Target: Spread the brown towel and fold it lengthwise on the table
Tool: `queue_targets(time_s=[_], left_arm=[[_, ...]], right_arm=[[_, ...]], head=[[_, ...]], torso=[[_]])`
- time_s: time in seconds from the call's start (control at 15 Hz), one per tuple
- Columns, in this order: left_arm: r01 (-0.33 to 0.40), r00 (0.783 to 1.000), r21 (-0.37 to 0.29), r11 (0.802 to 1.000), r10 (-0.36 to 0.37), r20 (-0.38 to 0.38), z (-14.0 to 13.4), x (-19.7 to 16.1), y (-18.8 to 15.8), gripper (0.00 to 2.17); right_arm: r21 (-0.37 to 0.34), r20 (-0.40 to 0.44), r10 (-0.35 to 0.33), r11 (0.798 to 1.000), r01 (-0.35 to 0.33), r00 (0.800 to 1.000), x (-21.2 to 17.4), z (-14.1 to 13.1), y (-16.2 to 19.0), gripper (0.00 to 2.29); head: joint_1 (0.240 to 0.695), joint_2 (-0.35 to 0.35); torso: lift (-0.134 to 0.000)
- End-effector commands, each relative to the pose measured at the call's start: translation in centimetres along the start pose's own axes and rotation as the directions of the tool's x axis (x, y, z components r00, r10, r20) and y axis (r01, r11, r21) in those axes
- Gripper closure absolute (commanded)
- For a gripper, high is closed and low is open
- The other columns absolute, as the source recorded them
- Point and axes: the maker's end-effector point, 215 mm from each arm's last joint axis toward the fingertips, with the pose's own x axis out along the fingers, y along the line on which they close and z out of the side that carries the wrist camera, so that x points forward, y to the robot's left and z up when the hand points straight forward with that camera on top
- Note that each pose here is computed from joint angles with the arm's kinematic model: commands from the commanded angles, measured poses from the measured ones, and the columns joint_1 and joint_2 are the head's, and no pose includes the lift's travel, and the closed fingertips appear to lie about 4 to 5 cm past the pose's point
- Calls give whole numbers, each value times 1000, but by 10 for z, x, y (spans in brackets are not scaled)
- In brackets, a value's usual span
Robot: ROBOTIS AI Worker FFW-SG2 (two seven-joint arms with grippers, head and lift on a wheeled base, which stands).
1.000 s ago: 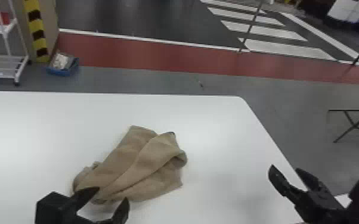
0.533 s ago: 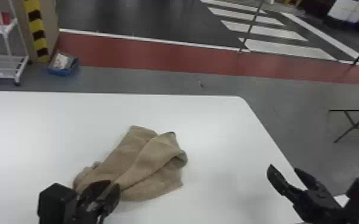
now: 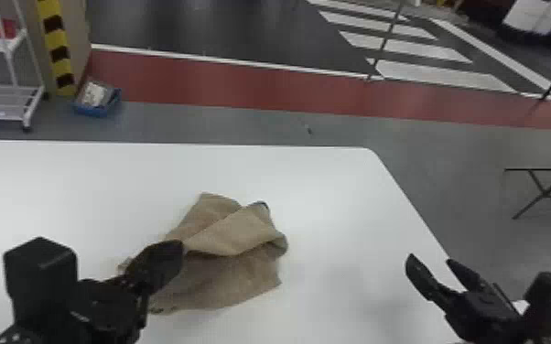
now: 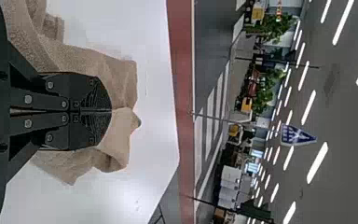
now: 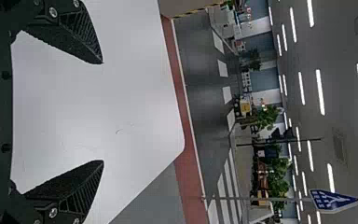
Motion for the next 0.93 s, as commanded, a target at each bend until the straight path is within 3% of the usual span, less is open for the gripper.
queue_targets(time_s=[0.0,0.2,0.27,0.4,0.53,0.6,0.67,0.73,0.87], left_arm=[[-56,996,-3,998,56,75,42,-14,24,2142],[-127,982,16,992,123,143,79,-20,46,2142],[-161,977,17,987,157,148,82,-18,56,2142],[-248,961,11,969,244,127,70,-13,92,2142],[-339,937,-2,941,338,85,49,-12,137,2145],[-356,932,-8,935,355,77,44,-13,144,1905],[-360,930,-17,933,360,68,39,-16,146,694],[-346,937,-18,938,346,48,32,-15,140,-1],[-313,949,-22,950,313,21,22,-14,124,-1]], right_arm=[[-11,-5,23,1000,-23,1000,0,0,8,134],[-89,-33,115,989,-118,993,4,-6,42,134],[-154,-44,164,973,-169,985,5,-6,58,134],[-313,-70,226,920,-237,972,11,-8,91,134],[-450,-131,256,846,-287,958,19,-25,126,134],[-474,-146,263,827,-301,954,23,-28,136,134],[-492,-153,266,815,-307,952,29,-28,143,134],[-508,-180,290,791,-341,940,37,-35,155,137],[-533,-222,320,751,-389,921,51,-44,170,151]], head=[[695,-350],[695,-350],[695,-350],[695,-350],[695,-347],[695,-279],[695,-242],[695,-213],[695,-181]], torso=[[-124],[-124],[-124],[-124],[-124],[-124],[-124],[-124],[-124]])
